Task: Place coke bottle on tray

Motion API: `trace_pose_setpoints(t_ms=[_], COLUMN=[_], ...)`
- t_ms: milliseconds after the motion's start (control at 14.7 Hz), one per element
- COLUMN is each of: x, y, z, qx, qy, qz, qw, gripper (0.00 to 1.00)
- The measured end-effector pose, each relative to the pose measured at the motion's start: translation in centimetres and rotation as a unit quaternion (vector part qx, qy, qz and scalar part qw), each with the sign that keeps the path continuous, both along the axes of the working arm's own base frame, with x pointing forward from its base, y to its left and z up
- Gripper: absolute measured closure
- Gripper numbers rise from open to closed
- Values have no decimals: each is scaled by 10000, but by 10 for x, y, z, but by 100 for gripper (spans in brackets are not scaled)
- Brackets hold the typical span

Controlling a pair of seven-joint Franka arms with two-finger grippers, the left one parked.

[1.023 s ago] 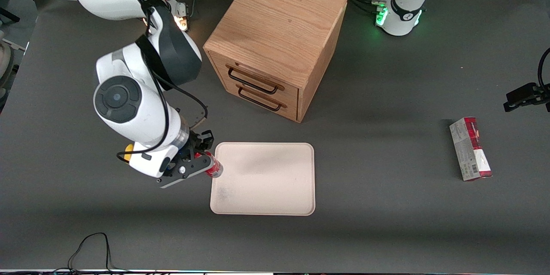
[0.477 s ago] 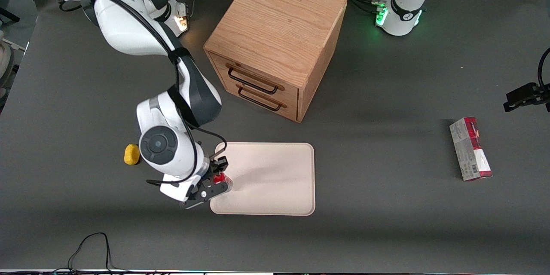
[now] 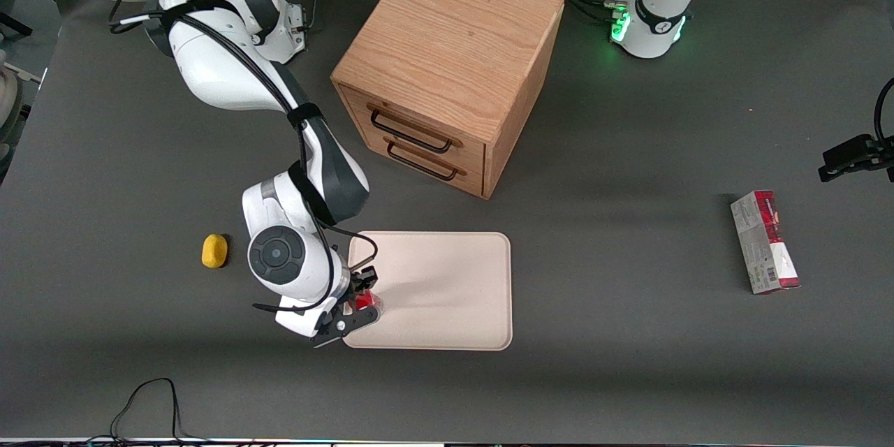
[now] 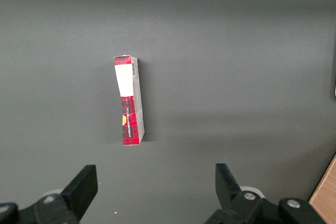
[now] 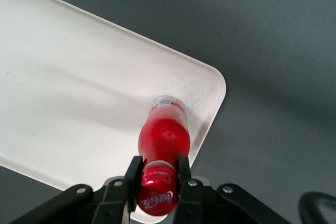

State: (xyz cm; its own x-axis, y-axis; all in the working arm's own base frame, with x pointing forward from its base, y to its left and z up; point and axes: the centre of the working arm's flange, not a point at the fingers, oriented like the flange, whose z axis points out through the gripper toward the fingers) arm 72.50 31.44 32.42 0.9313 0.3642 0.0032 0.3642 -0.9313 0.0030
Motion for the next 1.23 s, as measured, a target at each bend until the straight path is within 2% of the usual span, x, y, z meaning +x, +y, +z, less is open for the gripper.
trace_pose_setpoints(t_ms=[68,341,545,955,1227], x=[0,1,-8,-63,-98], y=[0,-1,-8,-49,-94], z=[0,14,49,193,262], qx=[3,37,-55,-375,-517], qy=[-6,-92,119,653,754], qz=[0,-8,-44,-210,-493], qw=[10000,10000,9999,9969,9946], gripper=[64,27,0,0,0])
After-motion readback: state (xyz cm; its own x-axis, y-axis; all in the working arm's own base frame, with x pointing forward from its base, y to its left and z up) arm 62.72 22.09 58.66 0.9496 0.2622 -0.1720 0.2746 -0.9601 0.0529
